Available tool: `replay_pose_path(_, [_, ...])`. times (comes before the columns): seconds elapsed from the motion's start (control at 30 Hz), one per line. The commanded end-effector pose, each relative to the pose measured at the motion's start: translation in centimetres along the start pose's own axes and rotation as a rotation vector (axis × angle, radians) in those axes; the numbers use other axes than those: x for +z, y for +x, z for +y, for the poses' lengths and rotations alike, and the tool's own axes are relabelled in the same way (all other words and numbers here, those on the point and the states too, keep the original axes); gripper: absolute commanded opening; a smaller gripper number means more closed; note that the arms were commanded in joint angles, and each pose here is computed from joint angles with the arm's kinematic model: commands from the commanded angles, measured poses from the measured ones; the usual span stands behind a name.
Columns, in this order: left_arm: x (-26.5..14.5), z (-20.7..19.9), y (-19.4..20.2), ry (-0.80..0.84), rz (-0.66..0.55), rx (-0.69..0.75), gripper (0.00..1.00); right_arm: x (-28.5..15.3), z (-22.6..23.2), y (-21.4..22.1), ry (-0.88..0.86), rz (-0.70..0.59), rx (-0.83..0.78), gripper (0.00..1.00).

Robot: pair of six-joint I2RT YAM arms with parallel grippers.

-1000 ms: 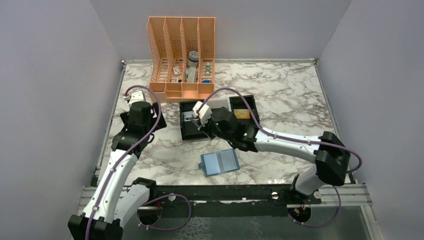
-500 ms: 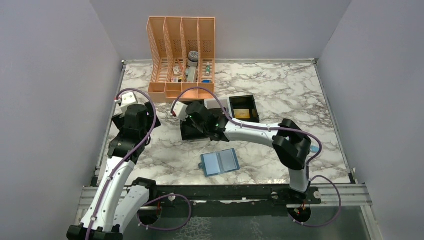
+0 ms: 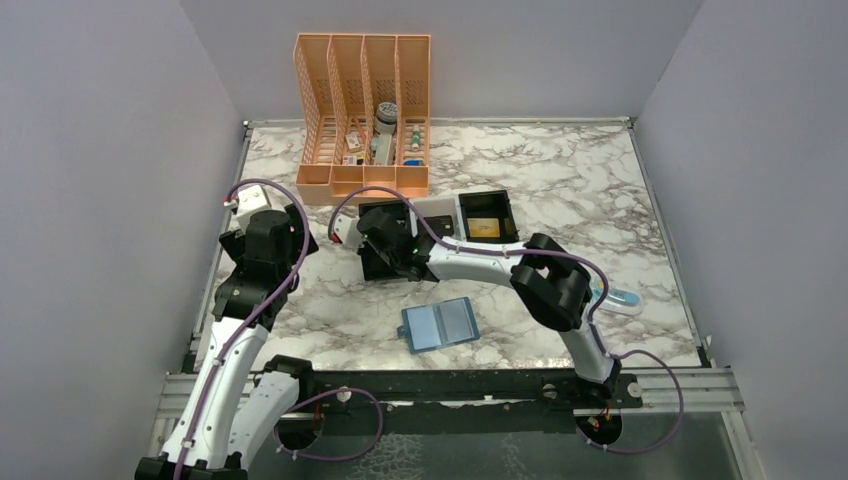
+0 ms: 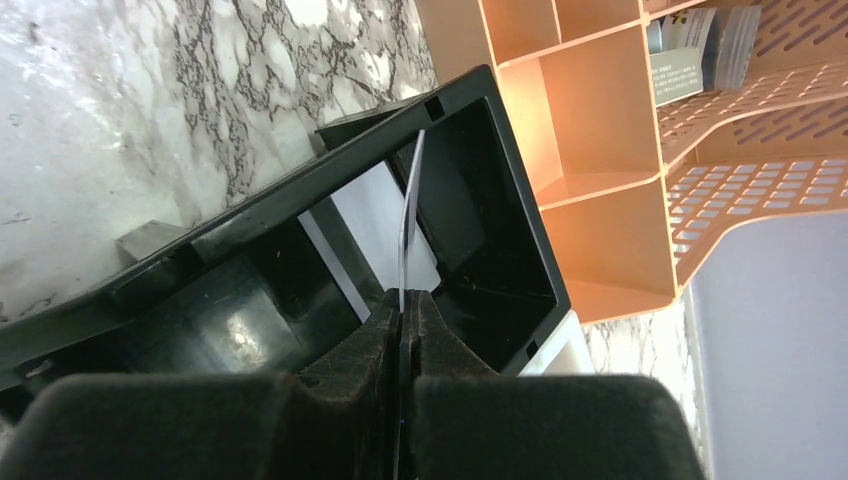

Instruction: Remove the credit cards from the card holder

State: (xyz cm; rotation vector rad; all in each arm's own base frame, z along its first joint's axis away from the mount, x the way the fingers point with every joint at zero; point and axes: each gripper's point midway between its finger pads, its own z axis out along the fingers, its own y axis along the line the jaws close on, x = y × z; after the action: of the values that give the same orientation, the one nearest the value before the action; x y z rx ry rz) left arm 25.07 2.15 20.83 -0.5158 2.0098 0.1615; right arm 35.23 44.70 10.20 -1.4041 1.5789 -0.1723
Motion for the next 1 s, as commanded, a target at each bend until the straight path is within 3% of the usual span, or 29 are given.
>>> replay_pose_path(0.0, [-0.1,1.0,-0.1,-0.040,-0.010,-0.010,0.99,1.3,-0.3,0.4,0.035,0.033,-0.063,0.02])
replay_pose_path(0.37, [0.0,0.8,0.0,-0.033,-0.001,-0.007,0.99,3.3,-0.8,1.3,0.056,0.031,-0.137,0.04])
replay_pose_path(0.7, [0.1,1.0,0.1,-0.035,0.002,-0.008,0.99,4.3,-0.3,2.4,-0.022,0.026,-0.156,0.11])
replay_pose_path(0.8, [0.3,0.8,0.2,-0.031,0.010,-0.003,0.99,4.0,0.3,2.6,-0.076,0.026,-0.150,0.16])
replay_pose_path(0.87, [0.4,0.8,0.3,-0.030,0.016,-0.001,0.99,3.7,0.8,2.6,-0.108,0.022,-0.149,0.30])
replay_pose_path(0.97, [0.5,0.7,0.3,-0.026,0.025,0.001,0.99,3.5,0.9,2.7,-0.121,0.023,-0.148,0.34])
